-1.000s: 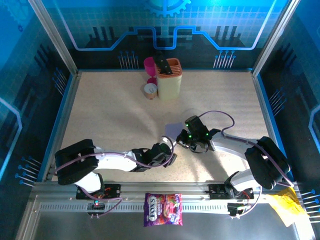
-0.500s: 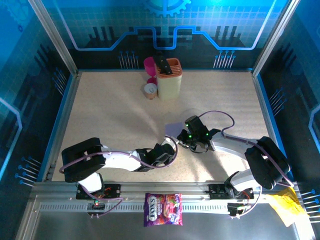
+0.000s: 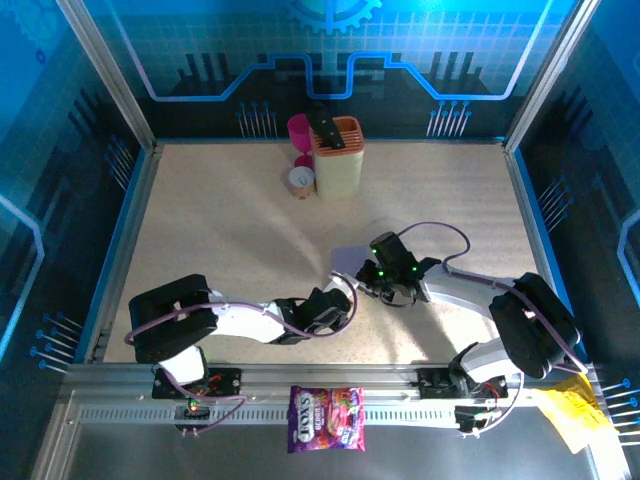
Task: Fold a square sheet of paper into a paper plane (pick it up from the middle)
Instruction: Fold the wing for the fifth time at the center of the table.
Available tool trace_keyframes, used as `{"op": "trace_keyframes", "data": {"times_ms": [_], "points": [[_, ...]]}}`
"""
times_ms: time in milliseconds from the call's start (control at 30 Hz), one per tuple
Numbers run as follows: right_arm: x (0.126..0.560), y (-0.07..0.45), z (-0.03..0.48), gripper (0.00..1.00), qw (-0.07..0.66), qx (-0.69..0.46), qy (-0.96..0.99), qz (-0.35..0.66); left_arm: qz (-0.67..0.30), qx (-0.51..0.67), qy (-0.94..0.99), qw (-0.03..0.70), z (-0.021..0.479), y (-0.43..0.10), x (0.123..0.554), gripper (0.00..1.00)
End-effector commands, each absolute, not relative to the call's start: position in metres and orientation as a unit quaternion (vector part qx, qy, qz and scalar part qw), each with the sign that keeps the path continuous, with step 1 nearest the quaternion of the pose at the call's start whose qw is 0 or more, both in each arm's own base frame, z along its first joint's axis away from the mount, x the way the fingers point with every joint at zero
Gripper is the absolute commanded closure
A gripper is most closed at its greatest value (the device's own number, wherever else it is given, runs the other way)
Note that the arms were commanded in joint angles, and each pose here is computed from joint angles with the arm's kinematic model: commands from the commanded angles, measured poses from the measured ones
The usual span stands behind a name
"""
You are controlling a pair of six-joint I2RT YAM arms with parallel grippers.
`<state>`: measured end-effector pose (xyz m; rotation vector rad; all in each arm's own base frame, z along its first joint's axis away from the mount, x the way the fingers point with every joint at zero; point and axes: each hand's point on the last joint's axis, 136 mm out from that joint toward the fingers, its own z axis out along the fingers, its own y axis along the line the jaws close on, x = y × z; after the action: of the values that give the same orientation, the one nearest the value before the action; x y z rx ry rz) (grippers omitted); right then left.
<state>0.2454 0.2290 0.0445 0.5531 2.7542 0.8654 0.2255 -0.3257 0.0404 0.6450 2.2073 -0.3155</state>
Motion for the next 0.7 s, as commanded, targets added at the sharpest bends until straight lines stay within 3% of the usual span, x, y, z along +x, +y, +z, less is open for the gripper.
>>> {"op": "trace_keyframes", "data": {"times_ms": [0,167,367,667], "points": [[0.241,0.235,0.045,1.00,0.091,0.182,0.932,0.298,-0.103,0.259,0.880,0.384,0.026,-0.317,0.222,0.63],[0.240,0.236,0.046,1.00,0.091,0.181,0.933,0.298,-0.108,0.256,0.882,0.381,0.023,-0.315,0.220,0.56],[0.240,0.237,0.048,1.00,0.091,0.179,0.933,0.299,-0.098,0.258,0.884,0.378,0.014,-0.313,0.221,0.59],[0.237,0.238,0.048,1.00,0.089,0.179,0.933,0.300,-0.082,0.252,0.885,0.382,0.008,-0.309,0.225,0.83]]}}
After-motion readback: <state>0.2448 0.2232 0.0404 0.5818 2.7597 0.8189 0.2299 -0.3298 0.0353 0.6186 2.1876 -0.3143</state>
